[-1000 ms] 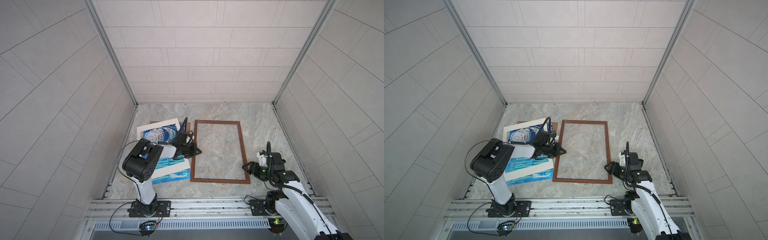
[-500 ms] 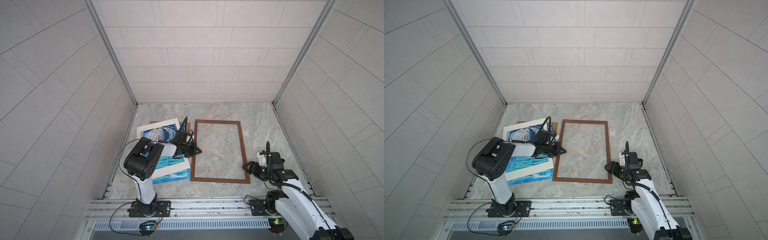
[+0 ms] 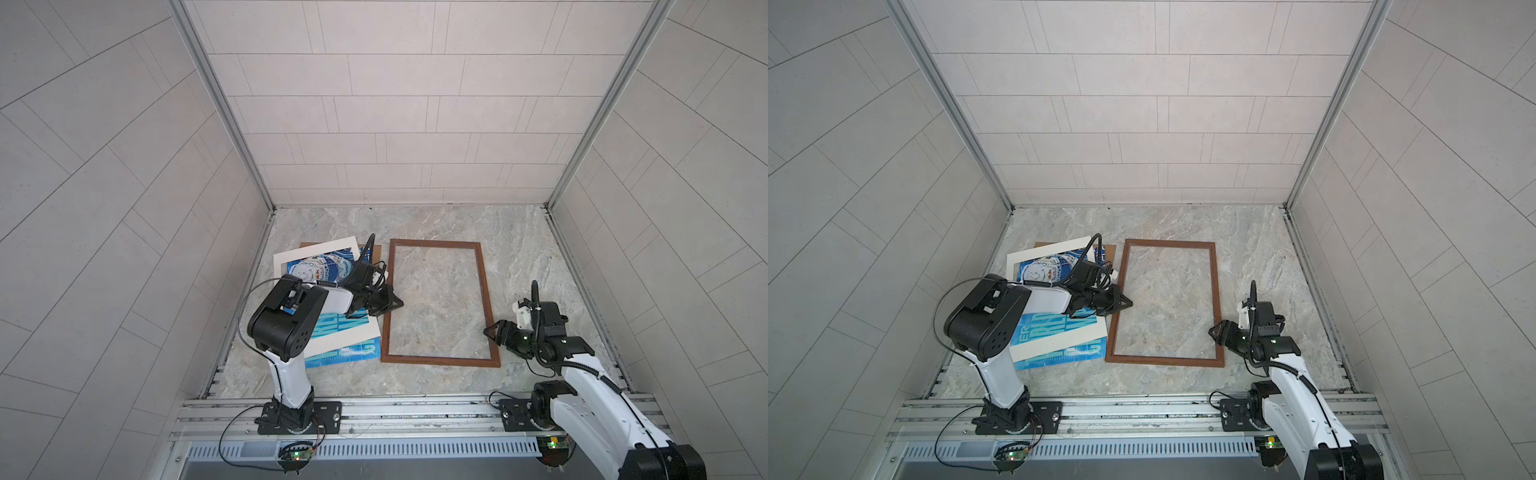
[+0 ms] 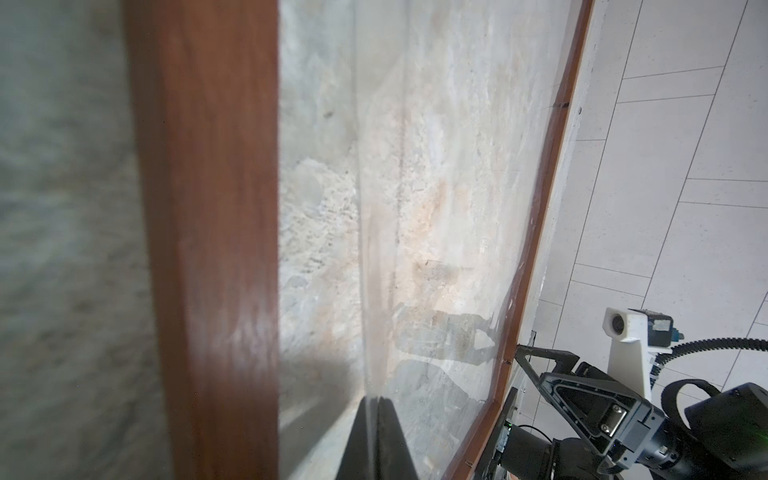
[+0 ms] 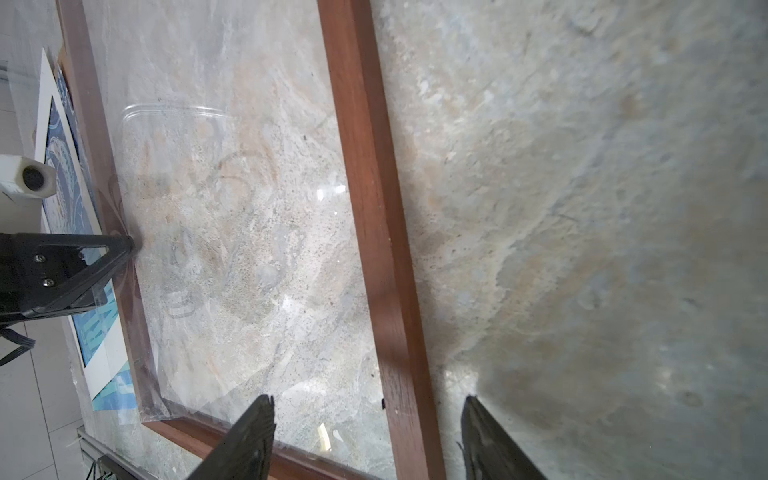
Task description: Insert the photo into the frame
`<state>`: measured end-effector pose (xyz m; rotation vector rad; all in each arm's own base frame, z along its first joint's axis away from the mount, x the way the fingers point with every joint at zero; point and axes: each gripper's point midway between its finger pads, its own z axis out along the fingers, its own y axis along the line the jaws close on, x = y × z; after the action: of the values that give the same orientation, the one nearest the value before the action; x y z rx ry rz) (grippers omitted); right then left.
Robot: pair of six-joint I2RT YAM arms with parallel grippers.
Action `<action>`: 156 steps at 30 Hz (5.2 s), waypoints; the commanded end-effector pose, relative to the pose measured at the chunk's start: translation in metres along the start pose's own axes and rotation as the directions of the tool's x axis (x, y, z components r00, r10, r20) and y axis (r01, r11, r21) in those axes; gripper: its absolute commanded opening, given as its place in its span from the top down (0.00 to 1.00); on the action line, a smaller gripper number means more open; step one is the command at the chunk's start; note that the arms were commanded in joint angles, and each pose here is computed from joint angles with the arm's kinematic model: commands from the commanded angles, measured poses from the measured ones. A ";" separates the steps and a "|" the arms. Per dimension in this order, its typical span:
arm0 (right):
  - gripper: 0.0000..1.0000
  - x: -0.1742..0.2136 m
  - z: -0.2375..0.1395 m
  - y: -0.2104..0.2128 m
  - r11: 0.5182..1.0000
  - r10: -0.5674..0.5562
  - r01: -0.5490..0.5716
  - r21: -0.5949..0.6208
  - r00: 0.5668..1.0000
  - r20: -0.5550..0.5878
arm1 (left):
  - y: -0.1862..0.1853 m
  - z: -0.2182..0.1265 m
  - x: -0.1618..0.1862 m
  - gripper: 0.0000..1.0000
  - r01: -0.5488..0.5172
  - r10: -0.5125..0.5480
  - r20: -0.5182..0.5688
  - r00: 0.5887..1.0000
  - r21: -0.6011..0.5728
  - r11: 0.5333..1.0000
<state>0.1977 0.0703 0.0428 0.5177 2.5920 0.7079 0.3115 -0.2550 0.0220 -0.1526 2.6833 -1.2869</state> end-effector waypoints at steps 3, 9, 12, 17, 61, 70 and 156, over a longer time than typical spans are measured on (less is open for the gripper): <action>0.33 0.002 0.003 -0.002 1.000 0.001 -0.001 -0.001 1.000 -0.002 | 0.005 -0.001 0.002 1.00 -0.011 0.011 0.017 1.000 -0.015 1.000; 0.33 0.003 0.004 -0.001 1.000 0.001 -0.001 -0.006 1.000 -0.007 | -0.001 0.002 -0.004 1.00 -0.016 0.016 0.018 1.000 0.001 1.000; 0.33 0.003 0.004 -0.002 1.000 0.002 -0.002 -0.006 1.000 -0.007 | 0.000 0.002 -0.003 1.00 -0.016 0.016 0.017 1.000 -0.002 1.000; 0.33 0.002 0.003 0.000 1.000 0.000 0.000 -0.012 1.000 -0.001 | 0.003 0.002 -0.001 0.92 -0.002 0.002 0.004 1.000 -0.012 1.000; 0.31 -0.026 0.008 0.025 0.994 -0.078 0.078 -0.079 0.997 0.004 | 0.028 -0.081 0.025 0.35 -0.160 0.031 -0.220 0.975 -0.595 0.787; 0.31 -0.035 0.015 0.033 0.994 -0.054 0.052 -0.101 0.998 -0.017 | 0.028 -0.055 0.034 0.35 -0.187 0.042 -0.267 0.963 -0.545 0.817; 0.39 0.133 0.169 0.294 0.809 -0.586 0.495 -0.316 0.719 -0.375 | 0.127 -0.147 0.085 0.98 0.299 -0.192 0.240 0.952 -0.584 0.754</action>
<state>0.2377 0.4394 0.0503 -0.5420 2.7612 1.0141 0.2090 -0.0796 0.0150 -0.6632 2.8486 -0.3670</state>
